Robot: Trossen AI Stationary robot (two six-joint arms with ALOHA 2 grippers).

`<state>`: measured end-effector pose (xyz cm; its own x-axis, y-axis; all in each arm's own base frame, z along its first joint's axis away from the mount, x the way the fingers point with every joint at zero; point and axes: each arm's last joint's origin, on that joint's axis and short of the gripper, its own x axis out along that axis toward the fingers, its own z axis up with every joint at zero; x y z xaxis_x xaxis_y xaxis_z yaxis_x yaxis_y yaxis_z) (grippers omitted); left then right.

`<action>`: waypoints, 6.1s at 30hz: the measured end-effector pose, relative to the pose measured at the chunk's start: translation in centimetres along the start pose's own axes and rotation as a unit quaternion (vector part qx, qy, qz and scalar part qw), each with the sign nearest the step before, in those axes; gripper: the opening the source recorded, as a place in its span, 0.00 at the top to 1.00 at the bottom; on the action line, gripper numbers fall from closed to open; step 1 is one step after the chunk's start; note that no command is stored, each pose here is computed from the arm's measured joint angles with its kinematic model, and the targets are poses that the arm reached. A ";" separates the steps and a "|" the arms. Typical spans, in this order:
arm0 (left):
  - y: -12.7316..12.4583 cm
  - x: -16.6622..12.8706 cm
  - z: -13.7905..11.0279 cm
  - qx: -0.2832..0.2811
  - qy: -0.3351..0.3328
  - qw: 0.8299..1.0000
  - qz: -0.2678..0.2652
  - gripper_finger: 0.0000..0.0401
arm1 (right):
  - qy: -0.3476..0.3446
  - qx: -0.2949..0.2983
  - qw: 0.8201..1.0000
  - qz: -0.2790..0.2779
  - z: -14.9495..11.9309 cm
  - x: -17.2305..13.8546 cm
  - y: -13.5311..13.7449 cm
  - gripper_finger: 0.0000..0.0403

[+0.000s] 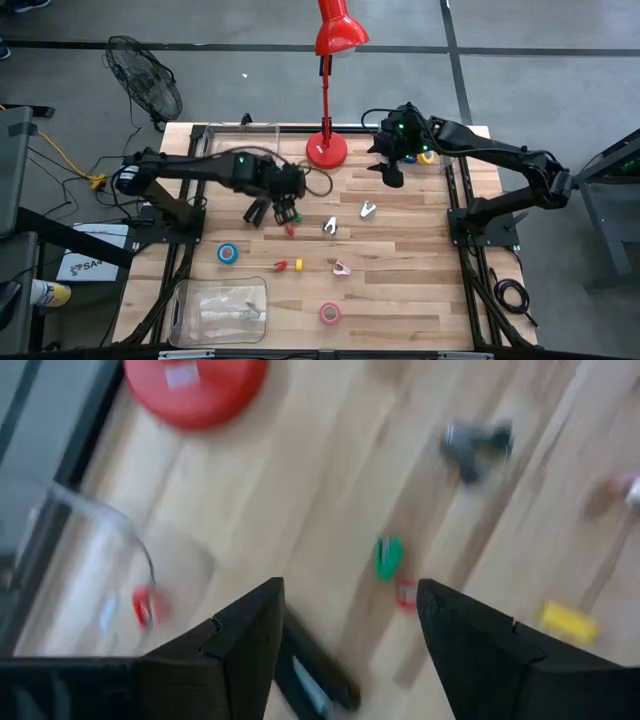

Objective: Pick and place Stapler, Stapler remover, tape
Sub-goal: Put the light blue stapler remover into the bottom transparent bin

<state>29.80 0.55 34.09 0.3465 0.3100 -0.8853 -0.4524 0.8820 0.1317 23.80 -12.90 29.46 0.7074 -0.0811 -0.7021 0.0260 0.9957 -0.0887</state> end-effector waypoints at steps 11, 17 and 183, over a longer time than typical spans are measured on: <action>4.7 1.1 3.7 -0.010 -0.090 0.993 -0.070 0.44 | 0.135 -0.116 0.980 0.090 0.0 4.0 0.9 0.41; 6.9 2.0 4.6 -0.019 -0.121 0.988 -0.099 0.44 | 0.178 -0.197 0.957 0.114 -0.7 6.7 1.9 0.41; 10.8 9.5 2.5 -0.036 -0.138 0.956 -0.257 0.44 | 0.276 -0.243 0.916 0.160 -2.7 13.2 5.2 0.75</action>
<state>30.23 13.88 28.21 0.7370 -0.0671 -0.6725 -0.2168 0.9190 -0.3292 31.40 -8.88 17.84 0.1543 0.0685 -0.9857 -0.5328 0.8459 -0.0246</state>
